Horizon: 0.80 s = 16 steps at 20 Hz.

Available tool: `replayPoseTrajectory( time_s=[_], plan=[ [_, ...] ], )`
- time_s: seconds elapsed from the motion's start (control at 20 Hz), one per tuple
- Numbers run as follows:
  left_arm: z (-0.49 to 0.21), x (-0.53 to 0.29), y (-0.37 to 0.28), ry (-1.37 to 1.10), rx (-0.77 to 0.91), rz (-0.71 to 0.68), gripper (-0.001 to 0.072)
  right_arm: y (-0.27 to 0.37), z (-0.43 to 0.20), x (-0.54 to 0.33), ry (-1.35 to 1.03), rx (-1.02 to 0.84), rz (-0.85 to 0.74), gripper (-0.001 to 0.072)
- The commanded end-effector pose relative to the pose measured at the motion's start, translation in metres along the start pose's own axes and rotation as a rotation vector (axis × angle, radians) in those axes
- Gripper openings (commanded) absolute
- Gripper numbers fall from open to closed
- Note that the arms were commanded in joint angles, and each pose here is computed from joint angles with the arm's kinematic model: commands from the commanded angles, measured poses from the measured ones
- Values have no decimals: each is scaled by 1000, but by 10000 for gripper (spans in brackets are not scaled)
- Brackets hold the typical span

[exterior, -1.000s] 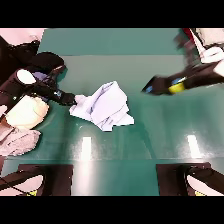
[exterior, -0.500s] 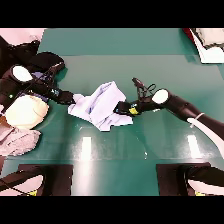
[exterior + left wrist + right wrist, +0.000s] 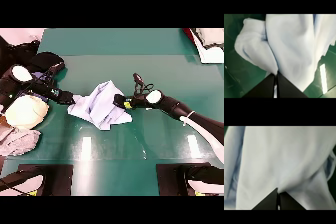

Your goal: Fold the shirts.

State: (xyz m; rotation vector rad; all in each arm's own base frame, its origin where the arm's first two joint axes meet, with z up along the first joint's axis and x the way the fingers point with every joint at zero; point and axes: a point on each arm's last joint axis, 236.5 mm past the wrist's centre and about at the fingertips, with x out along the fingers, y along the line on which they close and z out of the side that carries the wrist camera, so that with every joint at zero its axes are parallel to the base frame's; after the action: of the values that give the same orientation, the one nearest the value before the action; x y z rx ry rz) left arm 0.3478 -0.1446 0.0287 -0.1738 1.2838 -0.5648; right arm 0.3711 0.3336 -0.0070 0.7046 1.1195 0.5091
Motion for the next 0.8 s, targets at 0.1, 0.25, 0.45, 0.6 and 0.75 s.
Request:
replayPoseTrajectory(
  time_s=[0.1, 0.25, 0.45, 0.6, 0.75],
  plan=[
    [44, -71, 5, -198, 6, 95, 23, 49, 58, -67, -119, -257, 52, 13],
    [86, -197, -23, -513, 102, 176, 23, 63, 104, -175, -253, -418, -60, 13],
    [87, -341, -106, -865, 278, 220, 24, 83, 129, -332, -497, -482, -176, 13],
    [65, -412, -163, -1047, 373, 196, 24, 117, 116, -420, -670, -527, -177, 13],
    [42, -451, -211, -1152, 462, 134, 24, 142, 94, -477, -796, -550, -169, 13]
  ],
)
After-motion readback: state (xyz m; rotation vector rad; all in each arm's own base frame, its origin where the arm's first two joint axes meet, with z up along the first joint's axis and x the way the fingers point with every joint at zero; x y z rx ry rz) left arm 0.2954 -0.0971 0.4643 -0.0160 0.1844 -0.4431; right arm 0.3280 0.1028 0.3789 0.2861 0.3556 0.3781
